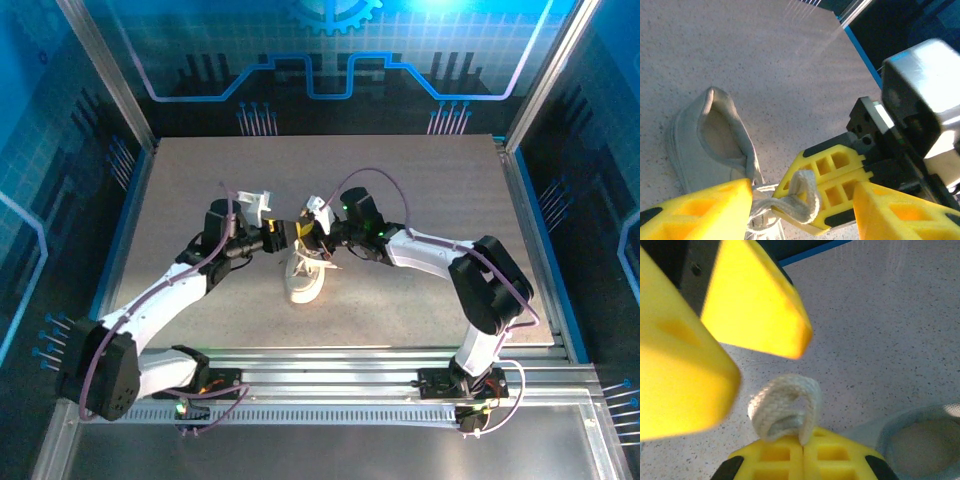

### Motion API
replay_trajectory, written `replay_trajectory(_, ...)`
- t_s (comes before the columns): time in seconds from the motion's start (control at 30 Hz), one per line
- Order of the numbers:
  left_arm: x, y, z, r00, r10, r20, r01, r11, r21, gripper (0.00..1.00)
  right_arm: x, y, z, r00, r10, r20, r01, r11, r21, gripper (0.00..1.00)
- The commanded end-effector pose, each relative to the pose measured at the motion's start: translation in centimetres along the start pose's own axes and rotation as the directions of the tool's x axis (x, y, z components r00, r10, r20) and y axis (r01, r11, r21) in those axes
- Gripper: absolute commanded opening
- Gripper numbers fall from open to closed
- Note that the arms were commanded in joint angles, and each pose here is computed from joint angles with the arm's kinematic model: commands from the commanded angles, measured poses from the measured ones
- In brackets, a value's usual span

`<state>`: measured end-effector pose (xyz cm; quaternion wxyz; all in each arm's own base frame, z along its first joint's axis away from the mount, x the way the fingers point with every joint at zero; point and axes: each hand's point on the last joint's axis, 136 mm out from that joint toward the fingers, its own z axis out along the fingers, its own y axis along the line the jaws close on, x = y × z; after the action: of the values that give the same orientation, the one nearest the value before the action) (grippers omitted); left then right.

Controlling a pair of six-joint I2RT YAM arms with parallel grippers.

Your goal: Tie the shoes

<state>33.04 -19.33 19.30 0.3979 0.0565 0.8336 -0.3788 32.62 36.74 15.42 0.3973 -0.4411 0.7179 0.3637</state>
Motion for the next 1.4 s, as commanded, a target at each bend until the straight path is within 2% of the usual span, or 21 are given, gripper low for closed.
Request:
replay_trajectory(0.0,-0.2,-0.5,0.5,1.0,-0.019,-0.018,0.02,0.999,0.042,0.54,-1.6,0.9,-0.5,0.997,-0.058,0.044,0.059,0.998,-0.006,0.0)
replay_trajectory(0.13,0.1,-0.3,1.3,0.999,-0.034,-0.04,0.036,0.998,0.058,0.51,-1.5,1.2,-0.3,0.997,-0.064,0.042,0.065,0.998,-0.015,0.0)
replay_trajectory(0.23,0.2,-0.3,1.8,0.998,-0.042,-0.05,0.046,0.997,0.07,0.4,-1.5,1.5,-0.3,0.997,-0.07,0.041,0.071,0.997,-0.02,0.0)
replay_trajectory(0.33,-0.1,-0.4,1.8,0.998,-0.039,-0.039,0.042,0.996,0.076,0.07,-1.6,1.4,-0.4,0.997,-0.07,0.04,0.071,0.997,-0.014,0.0)
replay_trajectory(0.37,-0.2,-0.3,1.7,0.999,-0.037,-0.032,0.039,0.997,0.068,0.0,-1.7,1.4,-0.5,0.997,-0.071,0.041,0.071,0.997,-0.007,0.05)
replay_trajectory(0.5,-0.3,0.0,1.3,0.999,-0.044,-0.024,0.045,0.998,0.043,0.0,-1.4,1.2,-1.8,0.998,-0.05,0.043,0.049,0.998,0.029,0.4)
replay_trajectory(0.63,-0.2,0.4,1.0,0.998,-0.063,-0.023,0.063,0.998,0.03,0.0,1.7,0.6,-3.2,0.999,0.036,-0.029,-0.034,0.996,0.084,0.52)
replay_trajectory(0.73,-0.2,0.7,1.0,0.997,-0.081,-0.018,0.082,0.996,0.029,0.0,4.5,0.1,-3.8,0.989,0.106,-0.105,-0.091,0.986,0.14,0.55)
replay_trajectory(0.8,-0.1,0.9,1.0,0.995,-0.095,-0.016,0.095,0.995,0.027,0.0,7.6,0.1,-3.8,0.968,0.181,-0.174,-0.153,0.975,0.164,0.57)
replay_trajectory(0.93,0.0,1.1,1.0,0.994,-0.109,-0.018,0.11,0.993,0.034,0.0,10.8,0.1,-3.1,0.93,0.262,-0.258,-0.221,0.959,0.176,0.57)
replay_trajectory(1.1,0.1,1.0,0.9,0.993,-0.115,-0.023,0.115,0.992,0.044,0.0,11.1,-0.8,-2.6,0.929,0.254,-0.27,-0.199,0.956,0.214,0.57)
replay_trajectory(1.17,0.0,1.0,0.8,0.993,-0.113,-0.02,0.114,0.993,0.045,0.0,10.0,-1.5,-2.3,0.938,0.231,-0.259,-0.172,0.958,0.231,0.58)
replay_trajectory(1.37,0.0,1.0,0.8,0.993,-0.12,-0.015,0.121,0.992,0.047,0.0,10.4,-2.4,-1.1,0.927,0.209,-0.31,-0.138,0.962,0.235,0.58)
